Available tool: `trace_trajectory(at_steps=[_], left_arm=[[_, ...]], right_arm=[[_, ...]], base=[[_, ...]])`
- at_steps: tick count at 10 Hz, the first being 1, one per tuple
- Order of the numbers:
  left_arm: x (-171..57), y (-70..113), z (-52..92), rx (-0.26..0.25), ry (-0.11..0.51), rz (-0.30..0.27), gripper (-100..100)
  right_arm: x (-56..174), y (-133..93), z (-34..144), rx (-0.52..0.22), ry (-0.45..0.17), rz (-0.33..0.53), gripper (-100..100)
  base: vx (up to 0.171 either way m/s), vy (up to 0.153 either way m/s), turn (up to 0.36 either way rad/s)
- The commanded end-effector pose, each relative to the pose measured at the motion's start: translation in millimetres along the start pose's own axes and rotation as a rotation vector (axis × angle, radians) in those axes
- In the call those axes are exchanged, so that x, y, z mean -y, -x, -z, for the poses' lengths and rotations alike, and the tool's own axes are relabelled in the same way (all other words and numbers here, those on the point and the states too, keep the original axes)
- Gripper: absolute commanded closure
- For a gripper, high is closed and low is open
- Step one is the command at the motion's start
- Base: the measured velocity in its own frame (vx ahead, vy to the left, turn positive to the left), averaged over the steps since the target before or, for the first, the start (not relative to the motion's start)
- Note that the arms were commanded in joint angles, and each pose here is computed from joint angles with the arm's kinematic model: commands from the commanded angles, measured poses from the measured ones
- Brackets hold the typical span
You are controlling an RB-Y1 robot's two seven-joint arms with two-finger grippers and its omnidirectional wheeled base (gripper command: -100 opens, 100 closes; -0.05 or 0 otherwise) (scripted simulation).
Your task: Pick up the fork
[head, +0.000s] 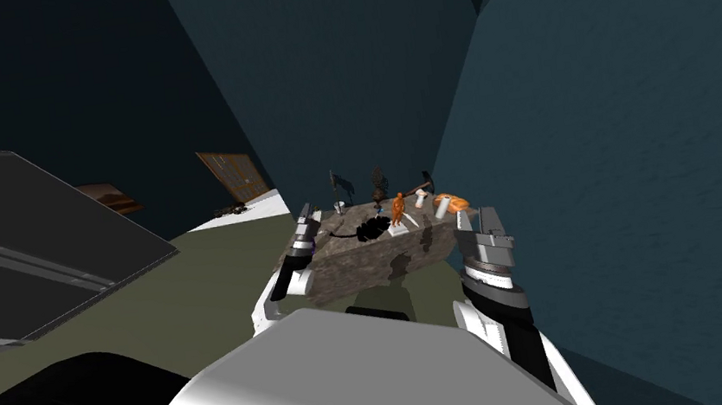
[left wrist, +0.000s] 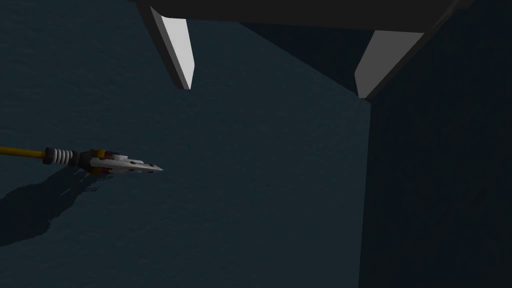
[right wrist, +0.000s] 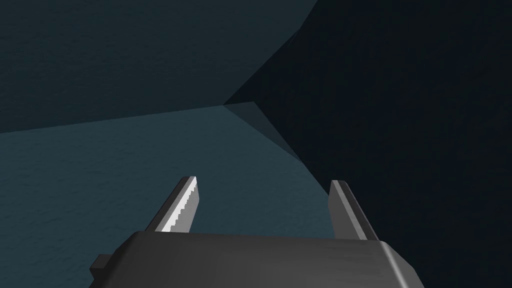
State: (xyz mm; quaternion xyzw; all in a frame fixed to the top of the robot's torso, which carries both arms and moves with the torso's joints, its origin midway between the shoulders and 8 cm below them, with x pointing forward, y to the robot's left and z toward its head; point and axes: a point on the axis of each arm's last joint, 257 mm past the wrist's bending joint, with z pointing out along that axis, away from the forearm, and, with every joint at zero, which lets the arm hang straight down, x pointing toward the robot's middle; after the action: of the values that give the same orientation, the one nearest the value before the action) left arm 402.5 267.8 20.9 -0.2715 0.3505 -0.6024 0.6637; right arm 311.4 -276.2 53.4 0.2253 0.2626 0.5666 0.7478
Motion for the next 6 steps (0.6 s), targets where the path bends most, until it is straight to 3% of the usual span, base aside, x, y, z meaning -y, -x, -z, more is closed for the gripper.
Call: trace_trajectory(at_steps=[1,3,6], left_arm=[[-23,-3.5,-9.1,-0.014,0.051,0.008,-100],[-30,-4.0,-12.9,-0.014,0.068,0.010,-100],[-71,-4.5,-29.4,-0.034,0.160,0.019,-100]], right_arm=[[0,0,0.0,0.000,0.000,0.000,0],[0,0,0.0,0.000,0.000,0.000,0],[0,0,0.0,0.000,0.000,0.000,0]], base=[[-0.039,-0.092,-0.053],[-0.018,-0.055,-0.018],[-0.023,-0.071,-0.056]])
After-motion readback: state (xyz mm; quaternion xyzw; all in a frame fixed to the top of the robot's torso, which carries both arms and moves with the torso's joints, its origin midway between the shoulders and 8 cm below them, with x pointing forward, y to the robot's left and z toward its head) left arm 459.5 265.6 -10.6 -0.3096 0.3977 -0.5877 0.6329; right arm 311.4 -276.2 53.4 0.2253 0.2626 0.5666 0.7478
